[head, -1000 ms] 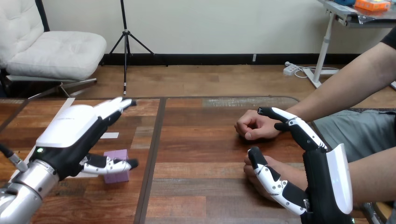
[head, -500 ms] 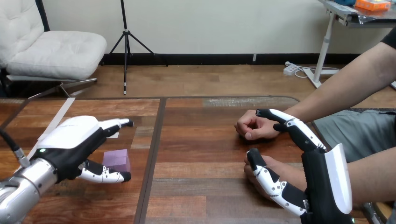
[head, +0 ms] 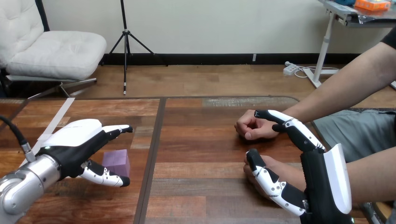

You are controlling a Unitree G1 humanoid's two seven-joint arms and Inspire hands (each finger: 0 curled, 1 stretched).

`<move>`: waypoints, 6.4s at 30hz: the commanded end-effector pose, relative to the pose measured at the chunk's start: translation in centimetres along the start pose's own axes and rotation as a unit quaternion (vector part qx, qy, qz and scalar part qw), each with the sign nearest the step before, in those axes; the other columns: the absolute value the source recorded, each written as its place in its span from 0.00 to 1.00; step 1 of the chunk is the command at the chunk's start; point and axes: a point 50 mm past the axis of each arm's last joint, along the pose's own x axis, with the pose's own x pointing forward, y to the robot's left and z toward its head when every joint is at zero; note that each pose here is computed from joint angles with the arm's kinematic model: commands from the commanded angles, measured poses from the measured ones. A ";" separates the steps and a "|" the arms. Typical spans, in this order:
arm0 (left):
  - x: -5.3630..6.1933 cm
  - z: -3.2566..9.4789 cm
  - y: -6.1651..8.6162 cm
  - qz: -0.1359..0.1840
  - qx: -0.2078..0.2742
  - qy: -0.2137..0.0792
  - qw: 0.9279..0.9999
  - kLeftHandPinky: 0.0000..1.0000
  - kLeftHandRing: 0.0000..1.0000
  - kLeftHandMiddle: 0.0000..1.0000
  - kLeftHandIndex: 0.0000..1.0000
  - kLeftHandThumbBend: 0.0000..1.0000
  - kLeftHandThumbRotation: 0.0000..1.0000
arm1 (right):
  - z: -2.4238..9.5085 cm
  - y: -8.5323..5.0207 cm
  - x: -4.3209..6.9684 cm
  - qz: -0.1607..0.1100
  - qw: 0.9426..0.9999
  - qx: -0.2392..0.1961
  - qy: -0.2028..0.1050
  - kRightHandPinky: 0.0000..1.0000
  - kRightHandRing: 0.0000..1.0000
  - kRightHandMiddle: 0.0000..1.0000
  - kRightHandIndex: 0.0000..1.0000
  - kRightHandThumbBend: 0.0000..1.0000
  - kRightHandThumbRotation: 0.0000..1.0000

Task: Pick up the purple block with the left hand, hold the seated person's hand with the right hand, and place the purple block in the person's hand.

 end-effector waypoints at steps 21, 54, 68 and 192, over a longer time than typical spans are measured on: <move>1.7 -0.8 2.3 0.035 0.023 0.004 0.999 0.87 0.94 0.96 0.95 0.81 0.37 | 0.7 -0.6 1.3 -0.014 0.999 -0.003 -0.030 0.70 0.77 0.77 0.74 0.41 0.44; 2.9 -2.0 1.7 0.043 0.023 0.015 0.999 0.96 0.98 0.99 0.99 0.85 0.61 | 0.6 -0.6 1.4 -0.007 1.000 -0.008 -0.026 0.70 0.78 0.77 0.74 0.40 0.46; 3.2 -2.2 1.6 0.039 -0.003 0.018 0.999 0.94 0.98 0.98 0.98 0.83 0.62 | 0.6 -0.6 1.4 -0.004 1.000 -0.012 -0.027 0.70 0.77 0.77 0.74 0.40 0.46; 6.1 -0.9 -0.9 0.035 0.043 0.030 0.998 0.58 0.65 0.69 0.71 0.65 0.17 | 0.5 -1.0 1.5 0.005 0.999 -0.022 -0.026 0.73 0.77 0.76 0.73 0.40 0.50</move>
